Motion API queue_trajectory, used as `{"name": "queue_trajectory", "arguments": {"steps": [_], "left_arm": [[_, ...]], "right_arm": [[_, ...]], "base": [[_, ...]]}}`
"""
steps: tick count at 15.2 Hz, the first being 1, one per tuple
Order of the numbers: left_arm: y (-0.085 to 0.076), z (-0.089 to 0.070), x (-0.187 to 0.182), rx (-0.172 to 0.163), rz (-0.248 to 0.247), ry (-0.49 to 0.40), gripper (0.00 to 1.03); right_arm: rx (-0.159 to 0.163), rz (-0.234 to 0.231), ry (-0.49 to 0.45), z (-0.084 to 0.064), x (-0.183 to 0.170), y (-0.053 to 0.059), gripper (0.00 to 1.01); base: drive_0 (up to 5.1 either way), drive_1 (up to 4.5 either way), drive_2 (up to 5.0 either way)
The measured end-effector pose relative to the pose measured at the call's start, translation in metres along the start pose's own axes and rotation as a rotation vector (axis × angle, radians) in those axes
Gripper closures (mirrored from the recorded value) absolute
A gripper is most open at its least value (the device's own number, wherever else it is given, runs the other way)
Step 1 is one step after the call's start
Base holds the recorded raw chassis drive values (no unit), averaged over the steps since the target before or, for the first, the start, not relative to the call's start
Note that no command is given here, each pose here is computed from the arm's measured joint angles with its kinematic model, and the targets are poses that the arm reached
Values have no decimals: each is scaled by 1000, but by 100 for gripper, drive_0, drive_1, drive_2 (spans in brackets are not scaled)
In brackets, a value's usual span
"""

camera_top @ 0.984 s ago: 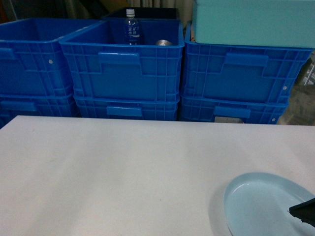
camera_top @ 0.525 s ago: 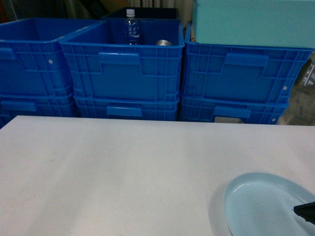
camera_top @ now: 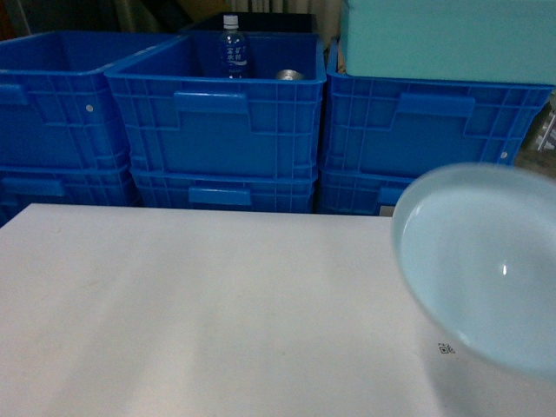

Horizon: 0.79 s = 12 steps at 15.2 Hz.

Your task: Place blue tray on left shelf second layer neatly

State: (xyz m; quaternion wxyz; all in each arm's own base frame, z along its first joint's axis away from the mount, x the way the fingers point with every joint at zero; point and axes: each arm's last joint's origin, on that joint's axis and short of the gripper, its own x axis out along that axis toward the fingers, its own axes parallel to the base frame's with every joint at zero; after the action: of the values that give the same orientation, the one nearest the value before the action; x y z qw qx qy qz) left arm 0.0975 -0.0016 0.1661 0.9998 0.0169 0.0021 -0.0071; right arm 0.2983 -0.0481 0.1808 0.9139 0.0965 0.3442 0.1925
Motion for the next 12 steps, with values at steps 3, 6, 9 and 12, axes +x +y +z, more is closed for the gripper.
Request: {"name": "queue_trajectory", "arguments": {"steps": [3, 6, 9, 12], "left_arm": [[0, 0, 0, 0, 0, 0, 5], [0, 0, 0, 0, 0, 0, 5], [0, 0, 0, 0, 0, 0, 5], [0, 0, 0, 0, 0, 0, 5]], "right_arm": [[-190, 33, -308, 30, -119, 66, 99], [-228, 19, -430, 29, -132, 92, 99], [-211, 29, -427, 20, -128, 97, 99], [-211, -8, -453, 9, -122, 99, 99]], "base": [[0, 0, 0], [0, 0, 0], [0, 0, 0], [0, 0, 0]]}}
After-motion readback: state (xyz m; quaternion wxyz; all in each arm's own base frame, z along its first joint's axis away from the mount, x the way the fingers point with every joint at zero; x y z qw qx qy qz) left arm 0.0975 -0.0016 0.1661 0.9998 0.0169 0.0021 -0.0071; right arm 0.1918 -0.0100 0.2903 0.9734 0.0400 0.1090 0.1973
